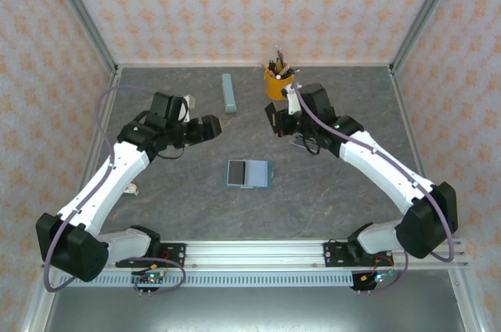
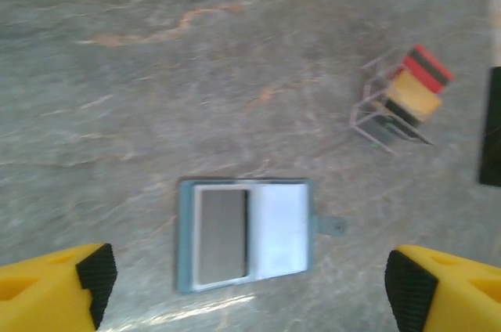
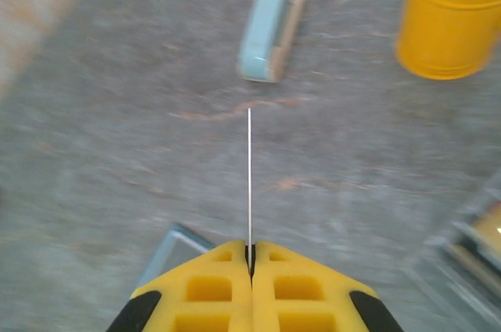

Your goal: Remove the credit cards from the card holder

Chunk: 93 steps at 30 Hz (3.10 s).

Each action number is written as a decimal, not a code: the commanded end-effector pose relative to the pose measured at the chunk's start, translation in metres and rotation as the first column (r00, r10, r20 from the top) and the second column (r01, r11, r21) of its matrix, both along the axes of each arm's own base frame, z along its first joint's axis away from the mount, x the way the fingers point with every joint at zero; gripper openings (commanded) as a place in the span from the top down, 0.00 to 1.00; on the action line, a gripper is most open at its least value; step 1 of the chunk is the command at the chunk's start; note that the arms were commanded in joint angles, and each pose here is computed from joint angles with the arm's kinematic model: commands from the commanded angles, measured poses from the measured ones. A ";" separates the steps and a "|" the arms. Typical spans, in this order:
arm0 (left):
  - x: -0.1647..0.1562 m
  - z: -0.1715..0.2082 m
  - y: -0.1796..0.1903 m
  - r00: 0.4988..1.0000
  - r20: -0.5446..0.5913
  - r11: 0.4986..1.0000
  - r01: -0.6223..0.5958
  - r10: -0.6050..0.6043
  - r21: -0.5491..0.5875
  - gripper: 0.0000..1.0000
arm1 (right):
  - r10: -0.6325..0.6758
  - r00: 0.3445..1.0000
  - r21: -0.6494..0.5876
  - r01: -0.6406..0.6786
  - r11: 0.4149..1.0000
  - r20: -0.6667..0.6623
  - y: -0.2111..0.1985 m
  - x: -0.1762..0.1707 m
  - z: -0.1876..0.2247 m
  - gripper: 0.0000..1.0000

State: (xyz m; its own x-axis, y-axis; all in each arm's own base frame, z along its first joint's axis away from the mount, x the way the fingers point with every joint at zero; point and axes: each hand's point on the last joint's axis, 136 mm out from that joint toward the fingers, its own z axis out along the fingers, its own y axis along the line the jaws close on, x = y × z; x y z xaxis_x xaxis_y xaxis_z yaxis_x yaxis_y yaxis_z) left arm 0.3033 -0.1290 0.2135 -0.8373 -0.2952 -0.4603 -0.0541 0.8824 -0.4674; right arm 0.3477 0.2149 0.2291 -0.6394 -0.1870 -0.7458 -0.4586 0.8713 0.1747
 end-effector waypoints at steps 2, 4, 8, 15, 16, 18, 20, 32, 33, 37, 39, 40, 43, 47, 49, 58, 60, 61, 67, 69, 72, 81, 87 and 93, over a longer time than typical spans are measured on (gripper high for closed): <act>-0.011 -0.002 0.028 1.000 0.018 0.987 -0.008 0.005 0.163 0.00 | 0.112 0.993 -0.300 -0.097 0.949 0.031 -0.043 0.007 -0.017 1.00; -0.012 -0.003 0.027 1.000 0.016 0.987 -0.003 0.000 0.158 0.00 | 0.177 0.984 -0.355 -0.164 0.920 0.003 -0.047 0.006 -0.025 1.00; -0.014 -0.007 0.024 1.000 0.008 0.990 0.010 -0.011 0.142 0.00 | 0.275 0.955 -0.461 -0.293 0.838 -0.108 -0.053 0.003 -0.046 1.00; -0.016 -0.010 0.019 1.000 0.005 0.993 0.024 -0.025 0.118 0.00 | 0.379 0.906 -0.542 -0.419 0.729 -0.190 -0.061 0.002 -0.074 1.00; -0.016 -0.010 0.019 1.000 0.007 0.993 0.024 -0.025 0.117 0.00 | 0.382 0.901 -0.548 -0.429 0.718 -0.204 -0.063 0.002 -0.079 1.00; -0.016 -0.012 0.020 1.000 0.003 0.993 0.023 -0.023 0.119 0.00 | 0.389 0.892 -0.559 -0.449 0.697 -0.231 -0.067 0.002 -0.088 1.00; -0.016 -0.012 0.019 1.000 0.001 0.993 0.024 -0.024 0.118 0.00 | 0.385 0.888 -0.562 -0.458 0.689 -0.251 -0.071 0.003 -0.096 1.00; -0.016 -0.017 0.016 0.999 -0.016 0.993 0.038 -0.036 0.110 0.00 | 0.405 0.864 -0.511 -0.503 0.697 -0.299 -0.076 0.007 -0.112 1.00; -0.016 -0.018 0.016 0.999 -0.019 0.993 0.039 -0.037 0.110 0.00 | 0.408 0.862 -0.510 -0.508 0.694 -0.302 -0.076 0.007 -0.112 1.00; -0.015 -0.019 0.016 0.999 -0.022 0.993 0.039 -0.036 0.110 0.00 | 0.401 0.862 -0.521 -0.507 0.687 -0.310 -0.078 0.009 -0.116 1.00; -0.015 -0.020 0.016 0.999 -0.024 0.993 0.039 -0.036 0.111 0.00 | 0.386 0.870 -0.535 -0.493 0.686 -0.306 -0.081 0.013 -0.117 1.00; -0.015 -0.019 0.016 0.999 -0.023 0.993 0.039 -0.037 0.110 0.00 | 0.378 0.874 -0.544 -0.485 0.684 -0.305 -0.082 0.015 -0.118 1.00; -0.015 -0.020 0.016 0.999 -0.025 0.993 0.039 -0.037 0.111 0.00 | 0.357 0.887 -0.560 -0.461 0.689 -0.291 -0.086 0.021 -0.118 1.00; -0.015 -0.020 0.016 0.999 -0.025 0.993 0.039 -0.036 0.111 0.00 | 0.343 0.901 -0.547 -0.433 0.716 -0.264 -0.090 0.025 -0.110 1.00; -0.015 -0.020 0.016 0.999 -0.025 0.993 0.039 -0.036 0.111 0.00 | 0.346 0.902 -0.546 -0.431 0.718 -0.257 -0.090 0.025 -0.106 1.00; -0.014 -0.021 0.015 0.999 -0.027 0.993 0.041 -0.038 0.109 0.00 | 0.342 0.900 -0.567 -0.435 0.699 -0.270 -0.096 0.023 -0.106 1.00; -0.015 -0.022 0.015 0.999 -0.028 0.993 0.042 -0.039 0.108 0.00 | 0.343 0.900 -0.567 -0.436 0.699 -0.270 -0.096 0.024 -0.106 1.00; -0.015 -0.022 0.015 0.999 -0.029 0.993 0.044 -0.041 0.108 0.00 | 0.343 0.901 -0.568 -0.434 0.699 -0.266 -0.096 0.024 -0.105 1.00; -0.014 -0.022 0.015 0.999 -0.029 0.993 0.043 -0.040 0.107 0.00 | 0.336 0.909 -0.582 -0.415 0.699 -0.245 -0.097 0.028 -0.099 1.00; -0.014 -0.023 0.015 0.999 -0.031 0.993 0.043 -0.040 0.108 0.00 | 0.331 0.913 -0.589 -0.407 0.699 -0.238 -0.098 0.031 -0.098 1.00; -0.014 -0.023 0.015 0.999 -0.032 0.993 0.043 -0.040 0.107 0.00 | 0.323 0.915 -0.592 -0.402 0.699 -0.241 -0.099 0.033 -0.098 1.00; -0.014 -0.024 0.015 0.999 -0.035 0.993 0.043 -0.039 0.110 0.00 | 0.316 0.918 -0.597 -0.396 0.698 -0.239 -0.097 0.044 -0.105 1.00; -0.014 -0.025 0.015 0.998 -0.038 0.993 0.044 -0.040 0.109 0.00 | 0.331 0.910 -0.593 -0.414 0.690 -0.250 -0.094 0.053 -0.113 1.00; -0.014 -0.025 0.014 0.998 -0.037 0.993 0.046 -0.043 0.109 0.00 | 0.330 0.912 -0.566 -0.409 0.715 -0.243 -0.099 0.058 -0.116 0.92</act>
